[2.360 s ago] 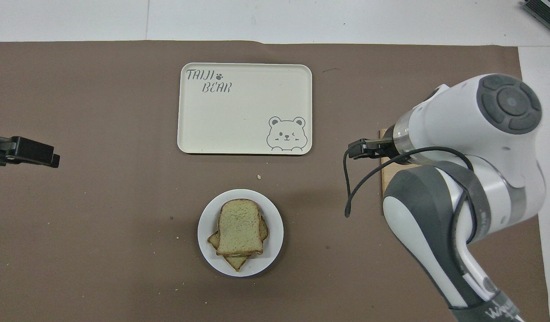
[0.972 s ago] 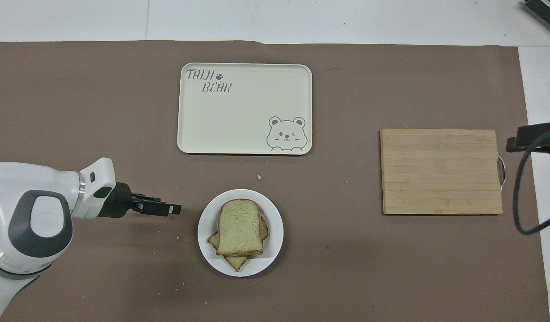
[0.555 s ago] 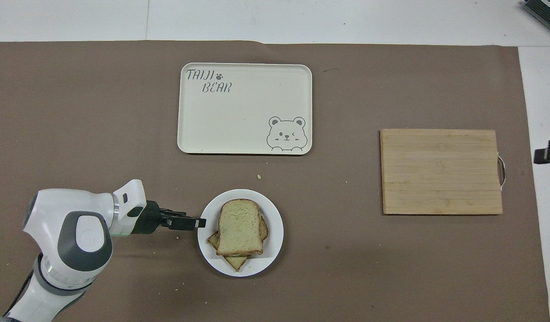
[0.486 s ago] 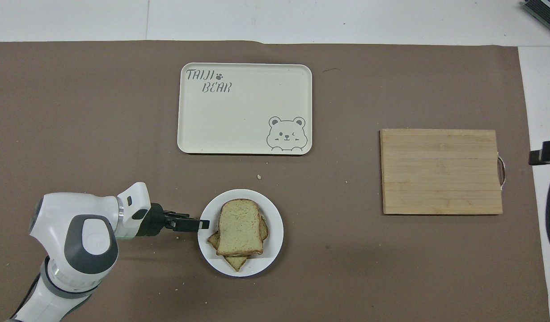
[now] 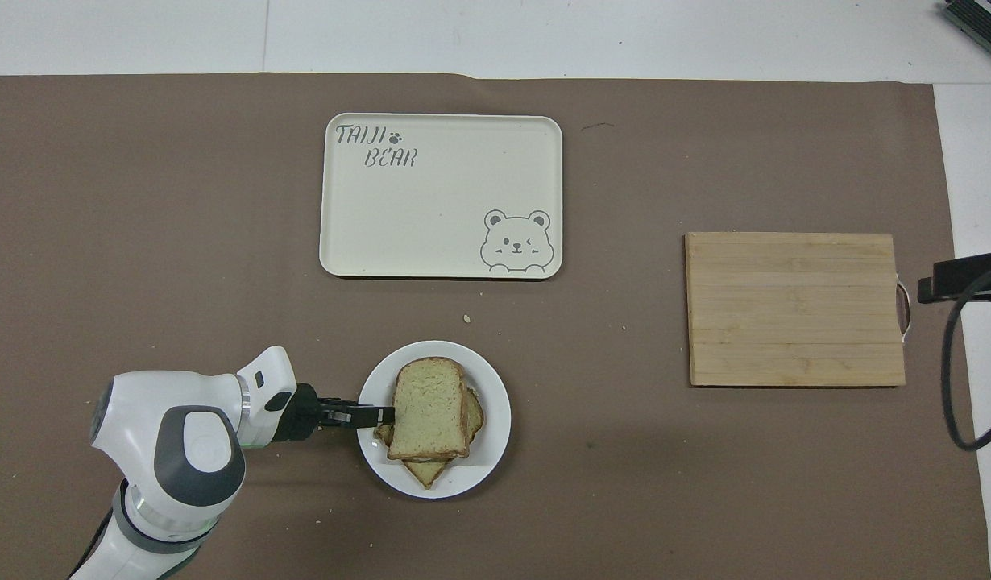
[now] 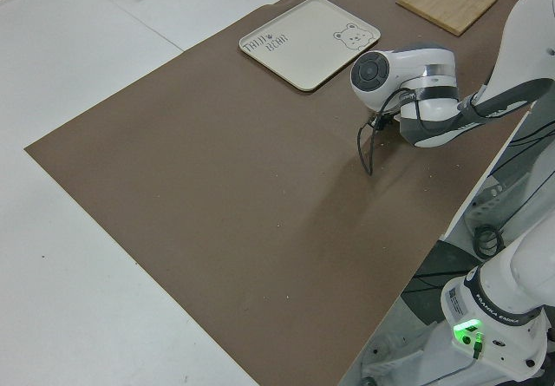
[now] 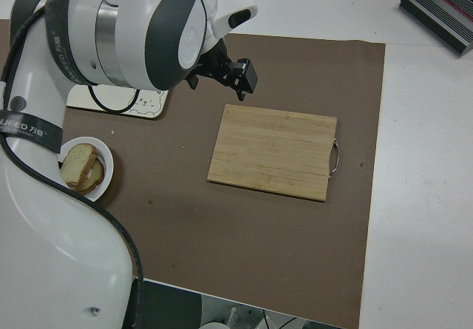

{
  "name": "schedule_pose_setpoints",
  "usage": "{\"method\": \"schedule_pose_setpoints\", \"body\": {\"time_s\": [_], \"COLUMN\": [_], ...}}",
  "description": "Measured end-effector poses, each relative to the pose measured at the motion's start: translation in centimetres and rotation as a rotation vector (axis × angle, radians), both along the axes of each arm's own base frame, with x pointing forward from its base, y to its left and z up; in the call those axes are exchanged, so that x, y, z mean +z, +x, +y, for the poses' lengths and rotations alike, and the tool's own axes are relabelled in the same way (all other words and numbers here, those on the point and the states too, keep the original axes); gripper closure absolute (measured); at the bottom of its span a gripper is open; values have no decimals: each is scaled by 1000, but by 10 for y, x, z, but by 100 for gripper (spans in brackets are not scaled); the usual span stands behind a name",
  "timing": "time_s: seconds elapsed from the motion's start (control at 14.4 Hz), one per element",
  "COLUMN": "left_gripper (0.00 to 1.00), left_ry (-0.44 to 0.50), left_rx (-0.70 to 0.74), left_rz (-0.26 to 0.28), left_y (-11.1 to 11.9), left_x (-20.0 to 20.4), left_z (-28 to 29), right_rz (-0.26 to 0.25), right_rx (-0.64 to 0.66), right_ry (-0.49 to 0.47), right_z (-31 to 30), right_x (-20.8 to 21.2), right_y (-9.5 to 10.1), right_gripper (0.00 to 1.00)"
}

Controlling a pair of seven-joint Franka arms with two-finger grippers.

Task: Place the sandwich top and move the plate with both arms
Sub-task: 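Reach the left gripper to the plate rim while the right gripper retracts, then slide the white plate with the left gripper onto the bear tray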

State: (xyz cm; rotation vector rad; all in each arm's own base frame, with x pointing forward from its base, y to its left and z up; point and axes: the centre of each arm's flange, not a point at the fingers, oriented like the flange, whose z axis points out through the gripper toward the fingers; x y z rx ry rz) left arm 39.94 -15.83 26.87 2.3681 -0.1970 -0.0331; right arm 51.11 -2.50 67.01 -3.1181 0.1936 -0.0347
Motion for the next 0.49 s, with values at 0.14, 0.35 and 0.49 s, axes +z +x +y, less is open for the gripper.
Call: {"method": "schedule_pose_setpoints", "body": {"time_s": [0.14,0.35,0.49], "left_gripper": [83,92,92], "left_ry": [-1,-24,-44], "left_rx": [4,11,17], "left_rz": [3,9,24], "left_y": [0,0,1], "left_x": [-1,3,4], "left_z": [0,0,3], "right_rz": [6,11,12], "right_rx": [24,28,27], "right_ry": [-3,-6,-16], "right_z": [-1,-1,-2], "right_x": [-3,-5,-5], "right_y": [0,0,-1], "right_gripper": [0,0,0]}}
